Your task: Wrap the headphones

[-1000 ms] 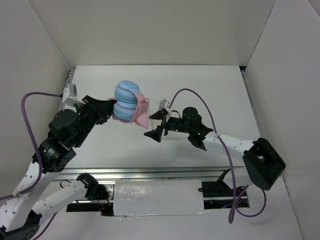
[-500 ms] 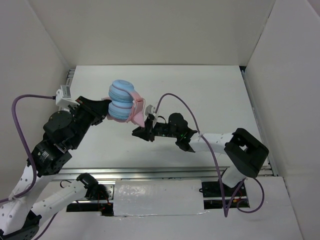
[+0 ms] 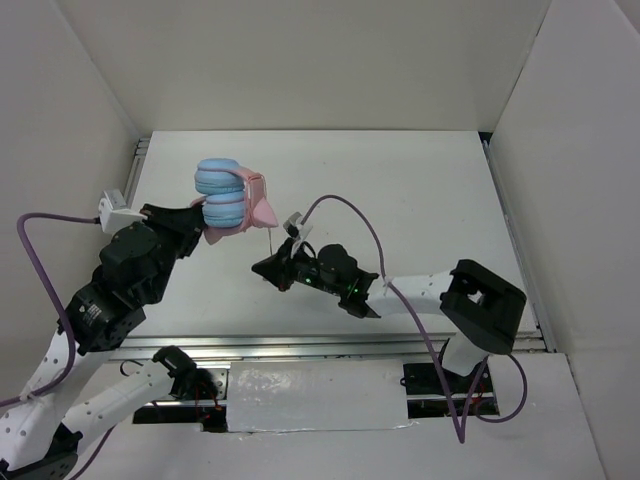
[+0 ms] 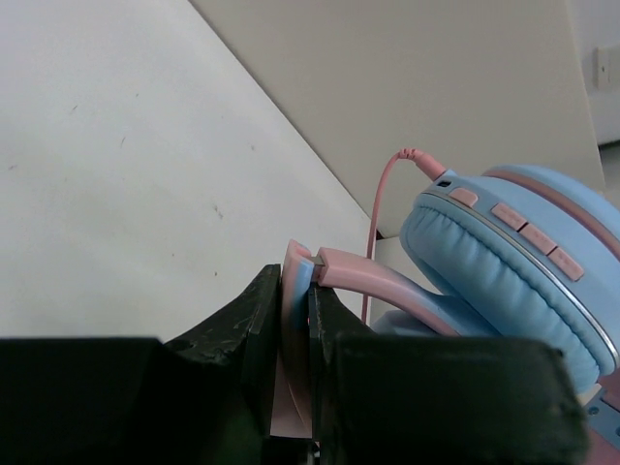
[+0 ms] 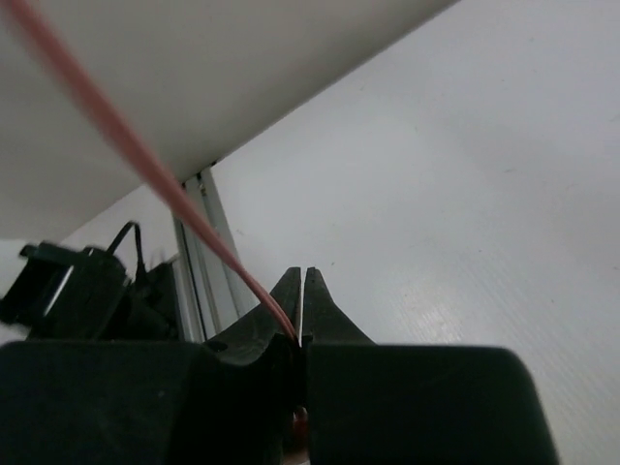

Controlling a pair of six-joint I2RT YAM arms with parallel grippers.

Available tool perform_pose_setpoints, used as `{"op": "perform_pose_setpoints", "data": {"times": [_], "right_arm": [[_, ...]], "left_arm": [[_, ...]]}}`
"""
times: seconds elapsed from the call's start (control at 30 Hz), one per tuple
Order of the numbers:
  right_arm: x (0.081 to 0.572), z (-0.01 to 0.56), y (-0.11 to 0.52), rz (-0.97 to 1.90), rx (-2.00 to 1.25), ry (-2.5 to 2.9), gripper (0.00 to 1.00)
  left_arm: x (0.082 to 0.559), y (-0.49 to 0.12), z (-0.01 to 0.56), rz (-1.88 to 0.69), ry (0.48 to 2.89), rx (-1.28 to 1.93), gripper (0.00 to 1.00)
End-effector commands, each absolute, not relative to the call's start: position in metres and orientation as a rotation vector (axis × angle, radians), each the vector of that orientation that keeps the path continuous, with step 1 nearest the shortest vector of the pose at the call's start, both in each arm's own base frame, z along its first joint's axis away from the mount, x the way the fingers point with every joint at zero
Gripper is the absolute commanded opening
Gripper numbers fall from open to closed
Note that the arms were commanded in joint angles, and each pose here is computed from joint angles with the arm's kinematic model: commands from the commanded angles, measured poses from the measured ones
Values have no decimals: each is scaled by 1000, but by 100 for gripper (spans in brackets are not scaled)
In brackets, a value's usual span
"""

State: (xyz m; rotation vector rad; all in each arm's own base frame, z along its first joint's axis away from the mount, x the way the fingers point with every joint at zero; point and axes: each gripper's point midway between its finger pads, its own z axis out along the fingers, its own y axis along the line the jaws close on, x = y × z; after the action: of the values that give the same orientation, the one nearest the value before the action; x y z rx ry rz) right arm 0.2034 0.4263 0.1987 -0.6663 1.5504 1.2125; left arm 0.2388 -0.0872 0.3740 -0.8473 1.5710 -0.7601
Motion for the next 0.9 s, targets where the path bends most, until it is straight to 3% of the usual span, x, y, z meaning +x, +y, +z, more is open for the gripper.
{"op": "perform_pose_setpoints", "data": {"times": [0.0, 0.2, 0.5, 0.87], "right_arm": [[245, 199, 434, 1137, -406, 1672, 0], [254, 202, 463, 1128, -469, 1726, 0], [187, 178, 470, 1075, -707, 1793, 0], [168, 205, 420, 853, -811, 1823, 0]], "left_arm": [[238, -75, 408, -913, 1366, -1015, 0], [241, -48, 390, -800, 1293, -1180, 0], [271, -40, 354, -562, 1281, -1333, 0], [297, -43, 309, -289, 1360, -1294, 0]]}}
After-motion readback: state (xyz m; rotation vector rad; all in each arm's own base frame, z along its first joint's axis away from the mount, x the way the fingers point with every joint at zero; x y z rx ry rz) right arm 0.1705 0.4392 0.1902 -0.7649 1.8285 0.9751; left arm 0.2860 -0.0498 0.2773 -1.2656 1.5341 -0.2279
